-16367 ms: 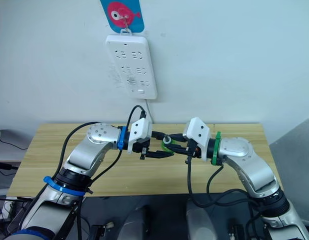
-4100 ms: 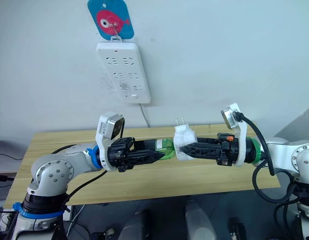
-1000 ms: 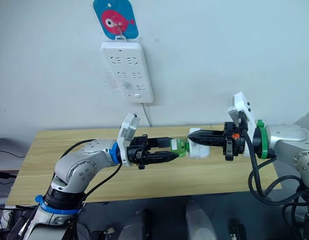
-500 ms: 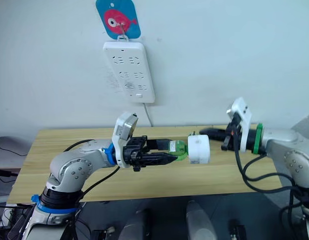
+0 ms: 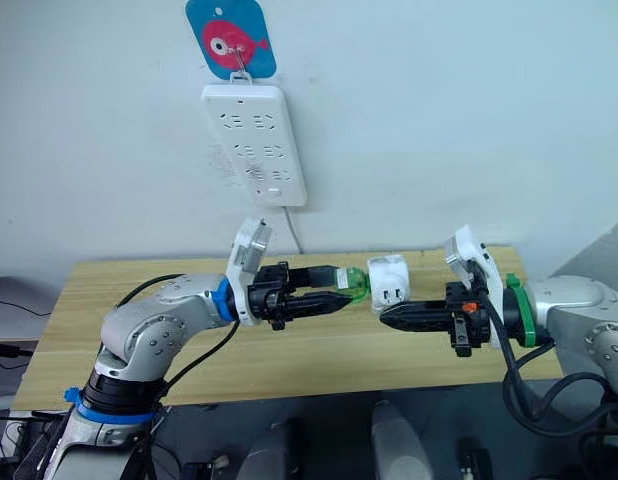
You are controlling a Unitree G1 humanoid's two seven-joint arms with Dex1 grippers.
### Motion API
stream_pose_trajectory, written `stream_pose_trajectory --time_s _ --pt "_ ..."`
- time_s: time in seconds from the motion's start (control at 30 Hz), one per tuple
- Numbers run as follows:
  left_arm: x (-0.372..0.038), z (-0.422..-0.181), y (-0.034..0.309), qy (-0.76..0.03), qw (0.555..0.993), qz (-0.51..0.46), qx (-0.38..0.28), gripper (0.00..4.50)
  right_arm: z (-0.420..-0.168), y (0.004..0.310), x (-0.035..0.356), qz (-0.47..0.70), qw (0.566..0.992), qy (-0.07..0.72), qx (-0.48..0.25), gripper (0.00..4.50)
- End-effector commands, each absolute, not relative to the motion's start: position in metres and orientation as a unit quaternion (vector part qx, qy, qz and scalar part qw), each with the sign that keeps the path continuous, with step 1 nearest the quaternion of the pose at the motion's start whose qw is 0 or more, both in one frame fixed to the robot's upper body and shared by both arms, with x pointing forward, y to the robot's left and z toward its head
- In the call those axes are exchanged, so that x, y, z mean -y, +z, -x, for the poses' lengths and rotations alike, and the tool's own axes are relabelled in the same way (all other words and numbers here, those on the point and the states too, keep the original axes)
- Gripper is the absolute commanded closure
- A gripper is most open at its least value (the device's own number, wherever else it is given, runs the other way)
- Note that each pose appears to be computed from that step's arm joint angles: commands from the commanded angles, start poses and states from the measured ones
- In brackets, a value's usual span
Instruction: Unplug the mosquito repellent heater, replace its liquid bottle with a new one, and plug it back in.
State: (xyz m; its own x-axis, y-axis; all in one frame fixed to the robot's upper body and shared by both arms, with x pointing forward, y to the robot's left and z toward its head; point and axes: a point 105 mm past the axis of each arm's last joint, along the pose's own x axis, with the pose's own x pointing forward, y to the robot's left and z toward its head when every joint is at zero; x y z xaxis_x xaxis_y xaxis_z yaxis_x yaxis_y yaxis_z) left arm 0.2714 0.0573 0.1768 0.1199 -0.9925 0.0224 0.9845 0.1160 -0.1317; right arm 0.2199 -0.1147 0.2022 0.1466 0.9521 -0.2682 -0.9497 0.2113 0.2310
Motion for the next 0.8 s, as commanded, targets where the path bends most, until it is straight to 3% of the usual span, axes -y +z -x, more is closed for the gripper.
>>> stream_pose_trajectory --time_s 0.03,0.53,0.8 --pt "-0.053 -0.263 0.181 -0.685 0.729 0.012 -0.001 2.21 -0.222 0.22 0.113 -0.017 0.764 0.627 -0.15 4.5" --pt "-0.044 -0.233 0.175 -0.742 0.668 -0.053 0.021 2.21 -0.25 0.223 0.116 -0.044 0.802 0.578 -0.144 4.5" --pt "-0.042 -0.234 0.176 -0.739 0.67 -0.058 0.032 2.21 -0.253 0.216 0.119 -0.035 0.809 0.565 -0.159 4.5"
